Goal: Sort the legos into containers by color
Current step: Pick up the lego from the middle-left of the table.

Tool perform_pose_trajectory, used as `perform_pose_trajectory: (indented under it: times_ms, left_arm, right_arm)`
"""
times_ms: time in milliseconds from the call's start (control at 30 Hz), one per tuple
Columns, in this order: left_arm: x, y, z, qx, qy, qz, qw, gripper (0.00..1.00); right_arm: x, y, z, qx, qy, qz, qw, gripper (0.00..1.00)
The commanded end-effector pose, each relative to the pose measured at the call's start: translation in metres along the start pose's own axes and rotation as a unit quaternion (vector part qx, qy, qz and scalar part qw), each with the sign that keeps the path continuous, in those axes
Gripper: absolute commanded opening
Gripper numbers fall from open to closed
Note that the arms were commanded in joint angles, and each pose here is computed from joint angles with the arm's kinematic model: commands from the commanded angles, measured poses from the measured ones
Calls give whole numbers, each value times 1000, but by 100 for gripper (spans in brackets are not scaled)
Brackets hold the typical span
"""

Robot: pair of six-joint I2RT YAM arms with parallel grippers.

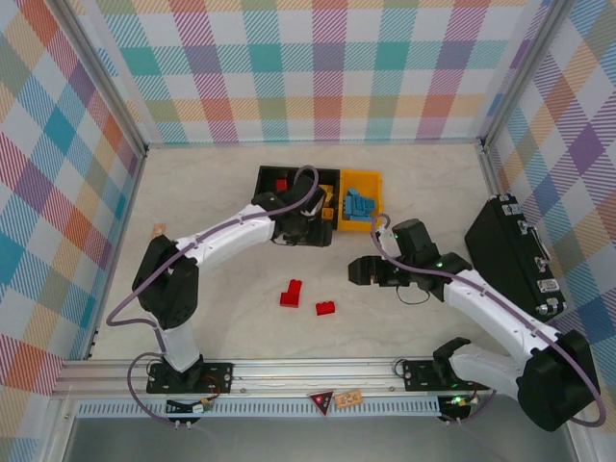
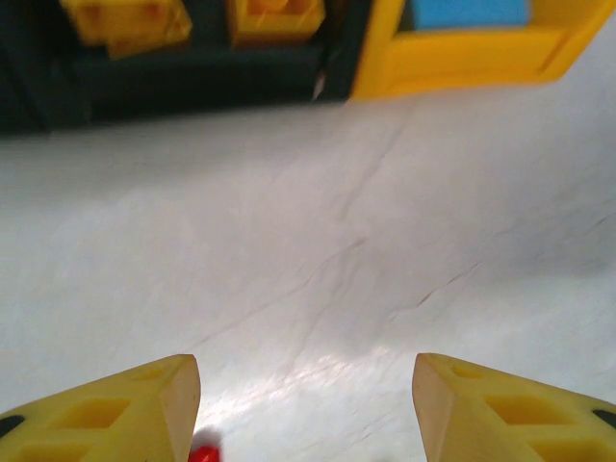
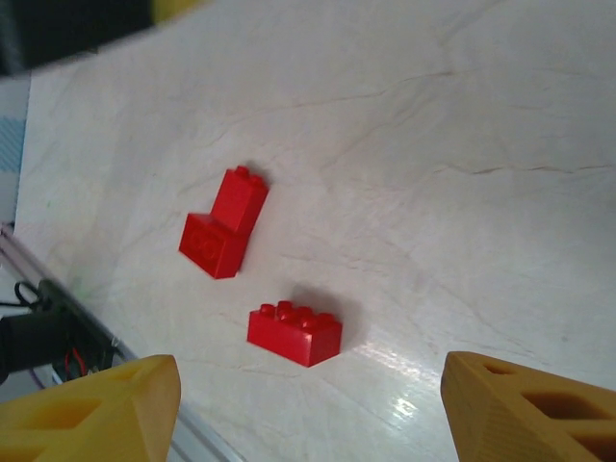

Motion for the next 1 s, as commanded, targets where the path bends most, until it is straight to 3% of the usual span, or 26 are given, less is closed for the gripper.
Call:
perform_pose_trajectory:
  times_ms: [0, 333, 800, 900, 967]
  left_arm:
    - [-23, 21, 12, 30, 22, 7, 999, 60]
    - [-76, 47, -14, 69, 107, 33, 991, 64]
    - [-112, 46, -51, 69, 167, 51, 982, 65]
    - [-118, 48, -58, 76, 174, 50, 980, 60]
    - [-118, 49, -61, 81, 176, 49, 980, 51]
  right_arm:
    - [1, 18, -1, 31, 3, 43, 999, 72]
    - [-8, 19, -15, 33, 24, 45, 998, 72]
    - [-15, 13, -23, 27, 29, 38, 998, 72]
    - [-14, 12, -24, 25, 28, 36, 999, 72]
    - [-14, 11, -25, 25, 29, 35, 999, 72]
Point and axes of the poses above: each hand's point on the last joint's axis, 136 mm out from that joint toward the fingers, its own z axis back along the fingers, its own y axis along the line the jaws close on, x = y × z, the point moved 3 cm from there along z, back along the fingers, and after that the axes turned 5 degrees about -z, right-handed, at the moved point
